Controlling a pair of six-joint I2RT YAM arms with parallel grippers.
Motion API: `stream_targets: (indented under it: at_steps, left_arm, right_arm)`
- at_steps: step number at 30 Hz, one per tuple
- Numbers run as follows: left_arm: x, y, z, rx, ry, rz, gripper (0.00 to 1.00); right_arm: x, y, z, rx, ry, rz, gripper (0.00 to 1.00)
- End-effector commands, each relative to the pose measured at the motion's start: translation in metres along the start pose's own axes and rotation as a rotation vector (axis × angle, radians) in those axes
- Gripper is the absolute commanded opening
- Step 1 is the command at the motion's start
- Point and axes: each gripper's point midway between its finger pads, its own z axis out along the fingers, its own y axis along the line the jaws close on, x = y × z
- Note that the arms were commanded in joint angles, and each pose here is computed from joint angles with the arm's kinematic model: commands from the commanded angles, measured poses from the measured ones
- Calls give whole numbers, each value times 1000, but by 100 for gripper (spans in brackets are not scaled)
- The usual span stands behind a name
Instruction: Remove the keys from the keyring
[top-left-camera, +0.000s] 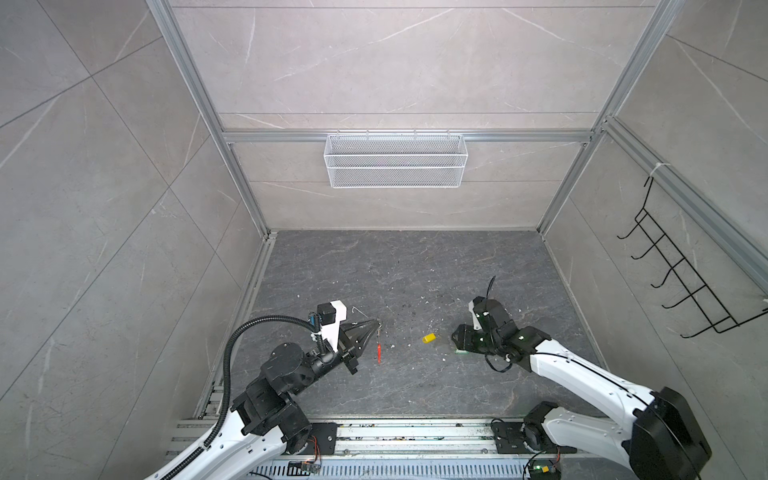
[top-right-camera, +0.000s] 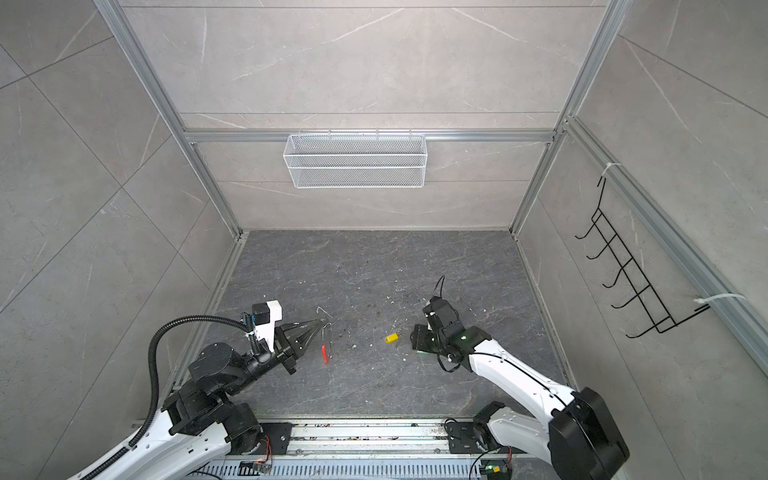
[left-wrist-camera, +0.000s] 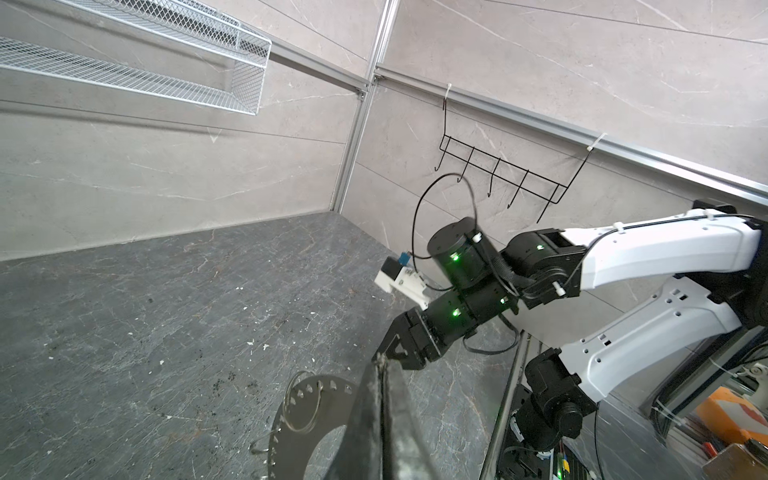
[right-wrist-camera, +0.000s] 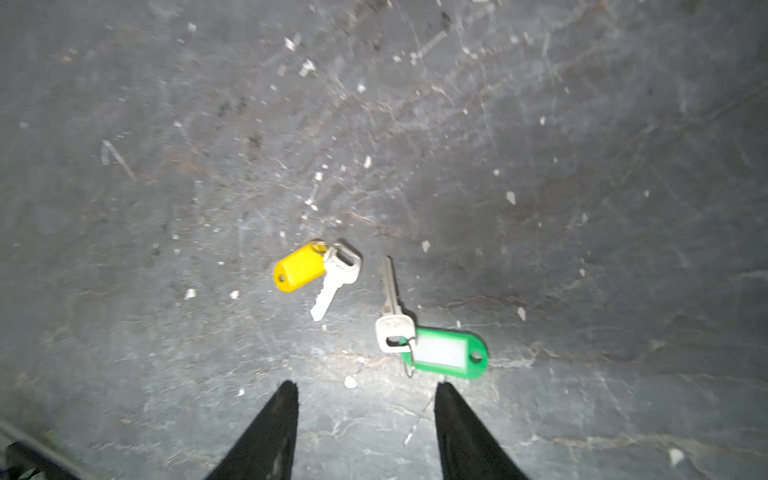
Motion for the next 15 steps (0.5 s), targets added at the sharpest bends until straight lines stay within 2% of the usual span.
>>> stream_targets:
  at_steps: [1, 3, 5, 7, 9, 10, 15]
  left_arm:
    - [-17, -1, 0, -17, -46, -26, 0]
    - [-17, 2, 2, -34, -36, -40, 0]
    - [-17, 5, 4, -56, -26, -54, 0]
    - [-18, 10, 5, -83, -24, -73, 0]
    - [-19, 16, 6, -125, -23, -94, 0]
    - [-19, 19, 6, -143, -22, -104, 0]
    - [-18, 26, 9, -187, -4, -124, 0]
  right_arm:
    - [-13, 62, -29, -280, -33, -156, 56]
    - [-13, 98, -48, -393, -76, -286, 56]
    - [-6, 128, -65, -420, -117, -437, 58]
    - [0, 159, -81, -468, -170, -544, 64]
    - [5, 187, -96, -559, -215, -595, 71]
    - [8, 199, -101, -586, -239, -619, 72]
    - [14, 242, -105, -603, -339, -743, 74]
